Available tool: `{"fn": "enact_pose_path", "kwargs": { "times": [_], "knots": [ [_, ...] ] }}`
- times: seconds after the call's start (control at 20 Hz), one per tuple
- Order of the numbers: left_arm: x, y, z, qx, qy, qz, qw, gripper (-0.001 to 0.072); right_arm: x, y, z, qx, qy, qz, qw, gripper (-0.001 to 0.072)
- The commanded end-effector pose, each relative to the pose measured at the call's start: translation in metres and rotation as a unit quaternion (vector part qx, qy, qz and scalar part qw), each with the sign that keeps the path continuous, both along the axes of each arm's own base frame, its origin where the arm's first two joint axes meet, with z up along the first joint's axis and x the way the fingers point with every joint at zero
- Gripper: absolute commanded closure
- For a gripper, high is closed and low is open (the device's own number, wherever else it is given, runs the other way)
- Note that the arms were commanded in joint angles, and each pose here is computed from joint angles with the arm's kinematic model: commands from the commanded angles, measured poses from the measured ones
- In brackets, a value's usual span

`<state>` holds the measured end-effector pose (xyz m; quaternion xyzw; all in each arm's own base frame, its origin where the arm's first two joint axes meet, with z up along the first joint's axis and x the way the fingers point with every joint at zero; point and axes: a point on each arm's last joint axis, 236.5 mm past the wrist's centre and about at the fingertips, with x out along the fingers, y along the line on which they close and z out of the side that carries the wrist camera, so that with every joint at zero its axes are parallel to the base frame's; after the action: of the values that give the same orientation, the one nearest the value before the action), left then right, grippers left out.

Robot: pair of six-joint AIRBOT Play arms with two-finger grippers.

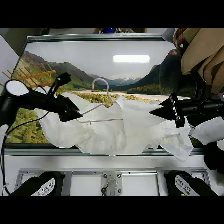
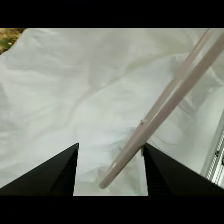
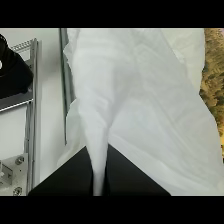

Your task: Fold the clothes and pants, and hang the long-sleeved shirts on hangers.

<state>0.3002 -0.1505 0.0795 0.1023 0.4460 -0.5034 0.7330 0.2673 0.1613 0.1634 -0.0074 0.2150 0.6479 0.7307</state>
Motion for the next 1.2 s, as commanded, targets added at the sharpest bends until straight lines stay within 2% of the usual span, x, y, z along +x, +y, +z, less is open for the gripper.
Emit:
{"fn": "enact_pose_path", "kwargs": {
  "times": [0.0, 0.2, 0.4, 0.55, 0.6, 0.65, 0.85, 1.0, 1.15],
  "knots": [
    [0.014, 0.027, 0.032, -0.008, -0.027, 0.109, 0.994, 0.0304, 0.001, -0.001, -0.001, -0.004, 0.0, -0.005, 1.0, 0.0704],
    [0.018, 0.052, 0.067, -0.027, -0.042, 0.233, 0.971, 0.0305, 0.023, -0.005, 0.006, -0.015, -0.031, -0.064, 0.997, 0.0704],
    [0.0, 0.056, 0.063, 0.018, -0.022, 0.314, 0.949, 0.0306, 0.049, -0.008, 0.031, 0.01, -0.061, -0.135, 0.989, 0.0704],
    [-0.031, 0.014, 0.037, 0.019, 0.002, 0.29, 0.957, 0.0301, 0.063, -0.012, 0.041, 0.025, -0.074, -0.167, 0.983, 0.0704],
    [-0.045, -0.008, 0.027, 0.01, 0.016, 0.272, 0.962, 0.0151, 0.065, -0.013, 0.041, 0.025, -0.076, -0.172, 0.982, 0.0704],
    [-0.056, -0.029, 0.018, -0.003, 0.035, 0.268, 0.963, 0.007, 0.066, -0.013, 0.041, 0.024, -0.076, -0.173, 0.982, 0.0704],
    [-0.083, -0.106, -0.006, -0.064, 0.103, 0.28, 0.952, 0.0091, 0.066, -0.013, 0.041, 0.024, -0.076, -0.173, 0.982, 0.0703],
    [-0.096, -0.153, -0.029, -0.057, 0.13, 0.257, 0.956, 0.0091, 0.066, -0.013, 0.041, 0.024, -0.076, -0.173, 0.982, 0.0703],
    [-0.096, -0.175, -0.052, -0.023, 0.152, 0.245, 0.957, 0.0091, 0.066, -0.013, 0.041, 0.024, -0.076, -0.173, 0.982, 0.0703]
  ]
}}
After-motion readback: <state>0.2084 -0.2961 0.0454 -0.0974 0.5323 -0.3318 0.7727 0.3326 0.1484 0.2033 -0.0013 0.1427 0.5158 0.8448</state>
